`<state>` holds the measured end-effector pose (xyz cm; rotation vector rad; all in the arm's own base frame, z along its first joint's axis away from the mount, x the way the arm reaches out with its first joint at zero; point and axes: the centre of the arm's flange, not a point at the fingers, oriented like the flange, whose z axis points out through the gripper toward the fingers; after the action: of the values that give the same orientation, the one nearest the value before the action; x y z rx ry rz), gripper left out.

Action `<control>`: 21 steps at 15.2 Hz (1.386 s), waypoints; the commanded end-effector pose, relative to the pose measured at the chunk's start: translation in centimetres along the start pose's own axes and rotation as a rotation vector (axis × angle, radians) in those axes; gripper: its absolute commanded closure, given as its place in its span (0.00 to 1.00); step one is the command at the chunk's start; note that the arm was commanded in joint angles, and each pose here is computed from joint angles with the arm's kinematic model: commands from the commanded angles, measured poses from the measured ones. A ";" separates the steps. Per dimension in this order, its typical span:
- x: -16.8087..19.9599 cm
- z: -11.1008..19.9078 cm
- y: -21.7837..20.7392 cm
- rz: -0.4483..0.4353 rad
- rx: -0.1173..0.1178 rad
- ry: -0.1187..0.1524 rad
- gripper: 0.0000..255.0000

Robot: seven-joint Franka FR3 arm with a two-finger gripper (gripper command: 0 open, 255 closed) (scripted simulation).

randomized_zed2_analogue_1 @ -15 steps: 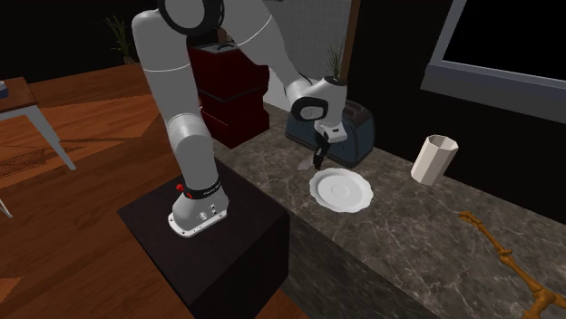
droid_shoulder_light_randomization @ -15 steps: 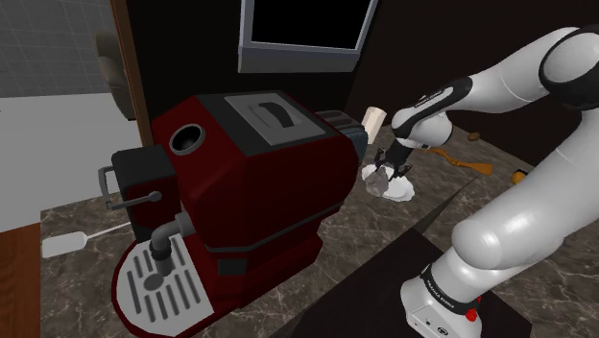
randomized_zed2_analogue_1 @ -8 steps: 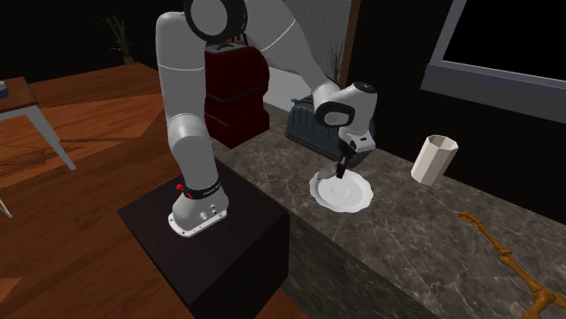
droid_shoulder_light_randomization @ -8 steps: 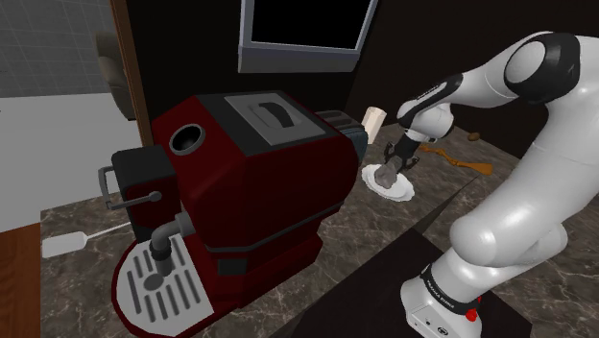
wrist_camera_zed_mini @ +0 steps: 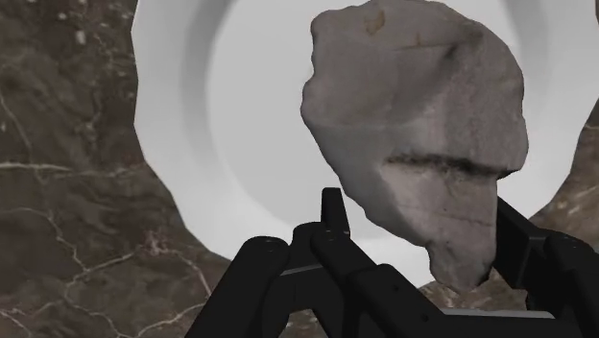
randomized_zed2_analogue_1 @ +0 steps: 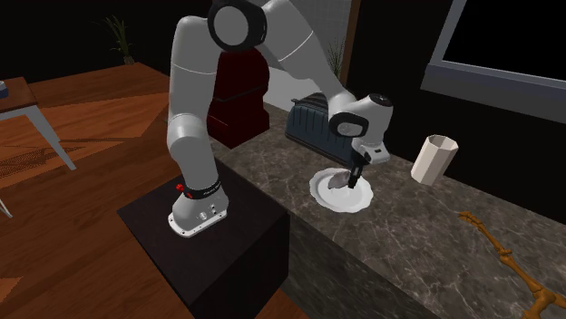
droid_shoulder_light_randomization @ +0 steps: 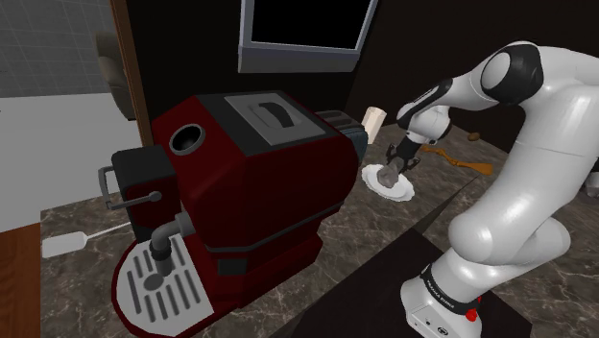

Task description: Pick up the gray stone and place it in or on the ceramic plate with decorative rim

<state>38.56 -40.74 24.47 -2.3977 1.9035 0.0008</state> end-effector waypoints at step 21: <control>-3.6 2.0 -3.5 -0.027 -0.137 -0.093 0.00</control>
<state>41.02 -36.78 22.89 -2.4553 1.8868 0.2158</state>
